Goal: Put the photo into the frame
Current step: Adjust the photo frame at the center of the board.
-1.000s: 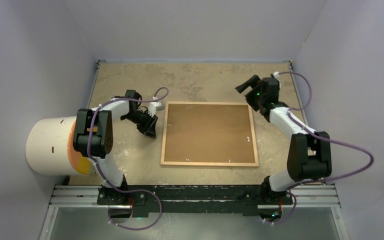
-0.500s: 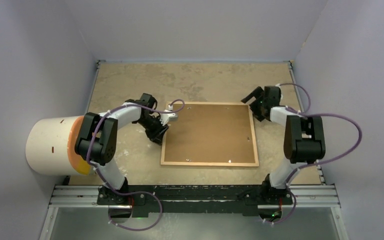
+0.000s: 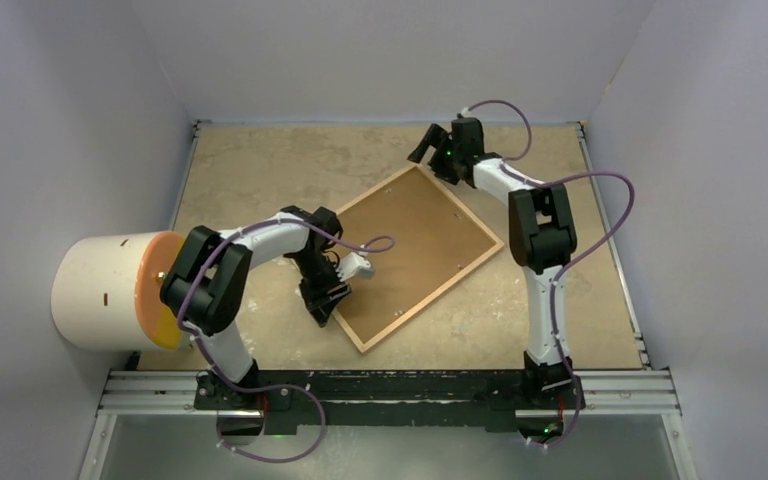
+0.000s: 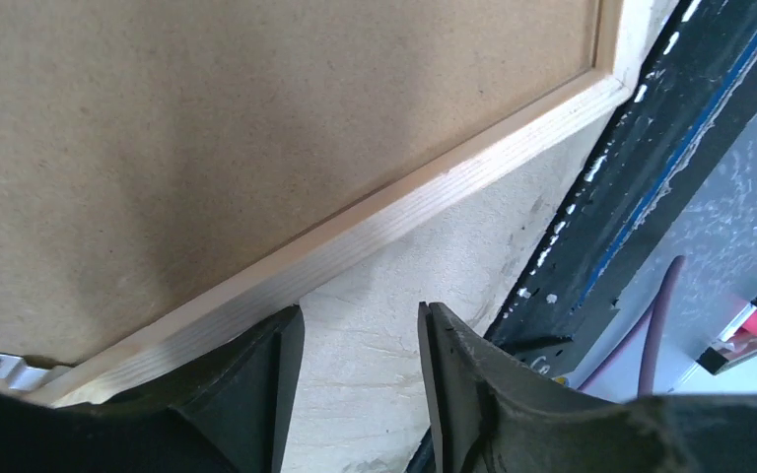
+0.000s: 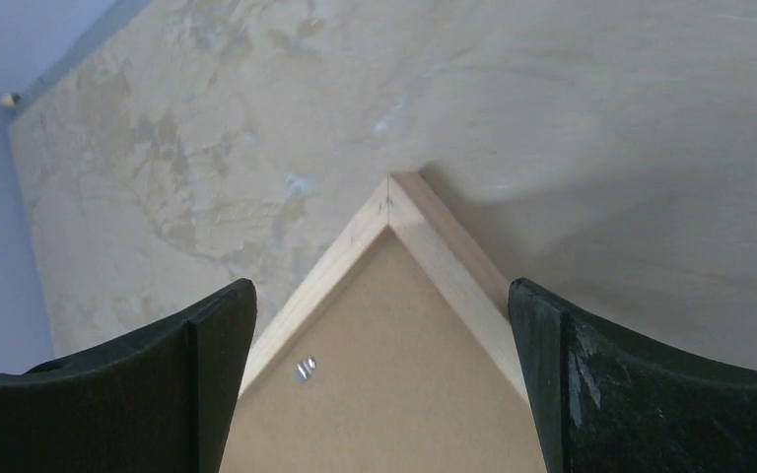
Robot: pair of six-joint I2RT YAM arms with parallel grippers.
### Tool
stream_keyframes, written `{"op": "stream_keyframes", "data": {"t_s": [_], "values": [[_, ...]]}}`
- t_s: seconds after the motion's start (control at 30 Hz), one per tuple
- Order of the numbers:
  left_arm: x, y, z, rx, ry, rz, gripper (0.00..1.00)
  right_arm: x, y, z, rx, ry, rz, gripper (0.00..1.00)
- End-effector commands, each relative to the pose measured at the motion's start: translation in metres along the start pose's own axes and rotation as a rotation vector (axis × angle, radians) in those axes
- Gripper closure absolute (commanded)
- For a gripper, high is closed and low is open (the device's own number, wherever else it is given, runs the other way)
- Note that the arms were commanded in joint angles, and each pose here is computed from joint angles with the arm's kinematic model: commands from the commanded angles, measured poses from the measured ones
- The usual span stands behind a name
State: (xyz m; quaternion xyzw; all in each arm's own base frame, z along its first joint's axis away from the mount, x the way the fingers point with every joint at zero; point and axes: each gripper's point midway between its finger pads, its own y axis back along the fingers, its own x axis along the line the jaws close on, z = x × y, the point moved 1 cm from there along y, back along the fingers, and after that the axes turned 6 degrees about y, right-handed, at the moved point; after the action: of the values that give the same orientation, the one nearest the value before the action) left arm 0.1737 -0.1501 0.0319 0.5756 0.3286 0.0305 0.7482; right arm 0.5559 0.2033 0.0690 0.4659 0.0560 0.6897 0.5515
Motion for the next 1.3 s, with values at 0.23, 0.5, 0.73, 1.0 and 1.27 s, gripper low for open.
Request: {"op": "stream_keyframes", "data": {"t_s": [0.23,0.5,0.73,1.0,1.27], "values": [[0.053,0.118,0.055,-0.304,-0.071,0.166,0.48,0.015,0.108,0.073,-0.187,0.133,-0.206,0.01],[0.188,0.182,0.054,-0.455,0.257,0.511,0.48,-0.025,0.185,-0.032,-0.073,0.015,-0.173,0.01],[0.243,0.151,0.047,-0.472,0.405,0.495,0.53,-0.037,0.233,-0.12,0.07,-0.084,-0.054,0.01],[0.216,0.094,0.041,-0.43,0.382,0.311,0.59,-0.042,0.219,-0.164,0.168,-0.227,0.039,0.01],[0.145,0.046,0.028,-0.334,0.261,0.163,0.6,-0.056,0.18,-0.141,0.16,-0.188,-0.052,0.01]]}}
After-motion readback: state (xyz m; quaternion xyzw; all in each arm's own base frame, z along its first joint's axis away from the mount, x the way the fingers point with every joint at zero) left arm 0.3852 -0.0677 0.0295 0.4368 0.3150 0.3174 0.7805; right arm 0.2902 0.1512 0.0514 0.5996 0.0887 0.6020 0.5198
